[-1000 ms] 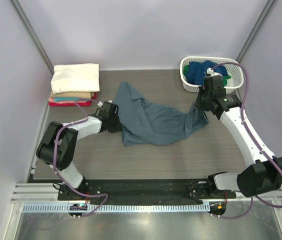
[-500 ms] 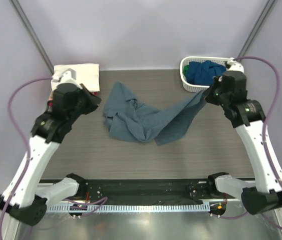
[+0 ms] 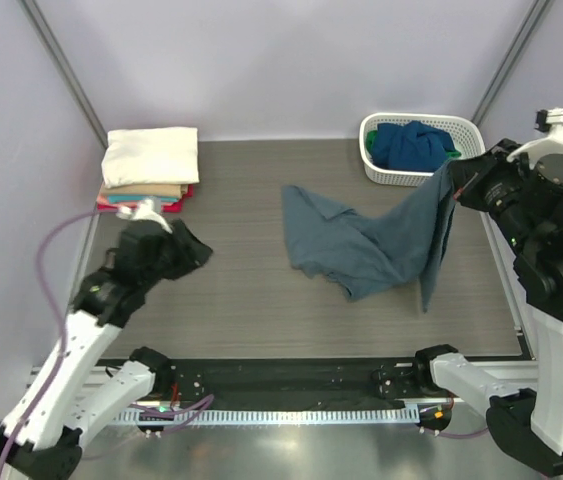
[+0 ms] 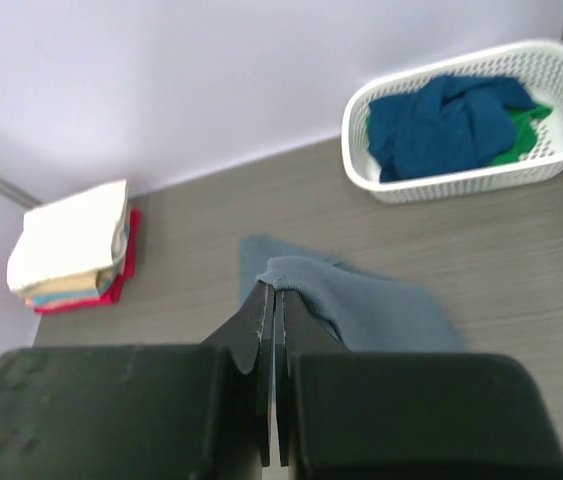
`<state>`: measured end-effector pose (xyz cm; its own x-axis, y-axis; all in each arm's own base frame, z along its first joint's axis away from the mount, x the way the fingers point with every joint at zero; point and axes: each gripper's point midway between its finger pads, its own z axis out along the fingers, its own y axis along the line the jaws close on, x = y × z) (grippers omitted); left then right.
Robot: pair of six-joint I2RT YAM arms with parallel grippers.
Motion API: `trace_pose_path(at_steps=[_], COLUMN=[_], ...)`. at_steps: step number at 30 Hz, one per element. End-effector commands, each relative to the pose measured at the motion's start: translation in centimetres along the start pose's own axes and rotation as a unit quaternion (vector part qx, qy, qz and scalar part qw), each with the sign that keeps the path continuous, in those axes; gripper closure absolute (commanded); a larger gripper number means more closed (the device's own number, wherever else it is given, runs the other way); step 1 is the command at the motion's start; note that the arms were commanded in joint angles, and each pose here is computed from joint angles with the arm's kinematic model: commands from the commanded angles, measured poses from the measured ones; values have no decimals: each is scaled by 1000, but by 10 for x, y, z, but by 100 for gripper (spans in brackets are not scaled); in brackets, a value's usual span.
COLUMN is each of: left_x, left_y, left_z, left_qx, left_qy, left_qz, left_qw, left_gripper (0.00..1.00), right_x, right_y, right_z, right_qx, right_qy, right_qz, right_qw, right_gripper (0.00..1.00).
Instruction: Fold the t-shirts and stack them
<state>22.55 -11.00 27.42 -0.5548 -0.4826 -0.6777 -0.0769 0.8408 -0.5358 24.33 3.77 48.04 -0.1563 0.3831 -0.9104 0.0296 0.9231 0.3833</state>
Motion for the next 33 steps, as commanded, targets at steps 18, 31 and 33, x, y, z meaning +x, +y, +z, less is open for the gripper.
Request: trace_pose_path(at_steps=[18,31,33], left_x=[171,221,194], left_y=[-98,-125,-111], left_z=[199,261,257], left_qx=[96,114,85], left_qy=[178,255,238], left_qz=[101,54,58], left_qw=[974,959,966], left_gripper=[31,100,100], right_x=[68,132,129], right_y=[-63,-73,-72], right_z=[34,85,95], right_qx=[116,131,134], right_qy=[18,98,96], right_qz=[-13,-18,-25], right_qw=[993,986,986], right_gripper=[99,99,99])
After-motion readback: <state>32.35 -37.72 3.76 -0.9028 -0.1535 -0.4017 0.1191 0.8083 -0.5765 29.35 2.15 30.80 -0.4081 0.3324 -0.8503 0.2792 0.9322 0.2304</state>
